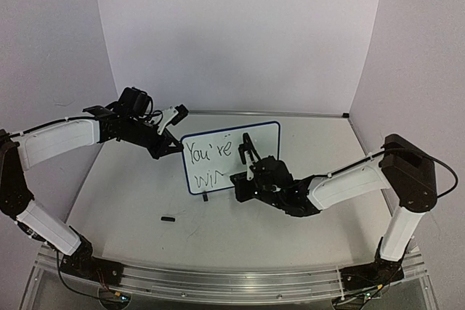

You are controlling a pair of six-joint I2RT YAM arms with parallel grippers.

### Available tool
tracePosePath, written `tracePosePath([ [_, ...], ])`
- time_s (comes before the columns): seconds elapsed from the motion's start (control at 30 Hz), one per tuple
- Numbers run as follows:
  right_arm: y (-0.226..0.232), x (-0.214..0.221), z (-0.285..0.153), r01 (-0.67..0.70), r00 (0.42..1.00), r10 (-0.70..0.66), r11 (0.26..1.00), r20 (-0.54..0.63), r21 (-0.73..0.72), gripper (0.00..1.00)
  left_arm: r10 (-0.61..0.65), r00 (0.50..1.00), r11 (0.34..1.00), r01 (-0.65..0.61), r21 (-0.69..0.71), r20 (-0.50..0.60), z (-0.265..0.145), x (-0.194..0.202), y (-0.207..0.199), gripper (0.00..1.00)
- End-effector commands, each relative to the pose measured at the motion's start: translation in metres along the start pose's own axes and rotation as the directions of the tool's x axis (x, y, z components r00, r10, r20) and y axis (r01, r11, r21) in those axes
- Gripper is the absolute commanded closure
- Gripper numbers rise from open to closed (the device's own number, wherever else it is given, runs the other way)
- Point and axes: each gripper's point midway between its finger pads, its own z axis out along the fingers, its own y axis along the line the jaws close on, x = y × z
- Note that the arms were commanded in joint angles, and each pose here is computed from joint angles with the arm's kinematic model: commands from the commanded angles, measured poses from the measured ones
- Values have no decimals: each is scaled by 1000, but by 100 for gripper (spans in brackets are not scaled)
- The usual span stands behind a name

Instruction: Write a sentence on the whiteboard

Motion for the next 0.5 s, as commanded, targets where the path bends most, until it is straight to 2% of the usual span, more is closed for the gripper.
tracePosePath([
  [0.0,-7,6,8,-21,1000,22,999,-15,25,100,-2,995,998,-5,-70,-99,6,23,14,100],
  [0.3,-10,16,13,-17,999,18,999,-36,34,100,-2,995,998,-5,-67,-99,7,23,13,100],
  [0.47,-1,7,5,-10,1000,10,1000,-23,-14,100,-3,995,998,-3,-68,-99,7,24,14,100],
])
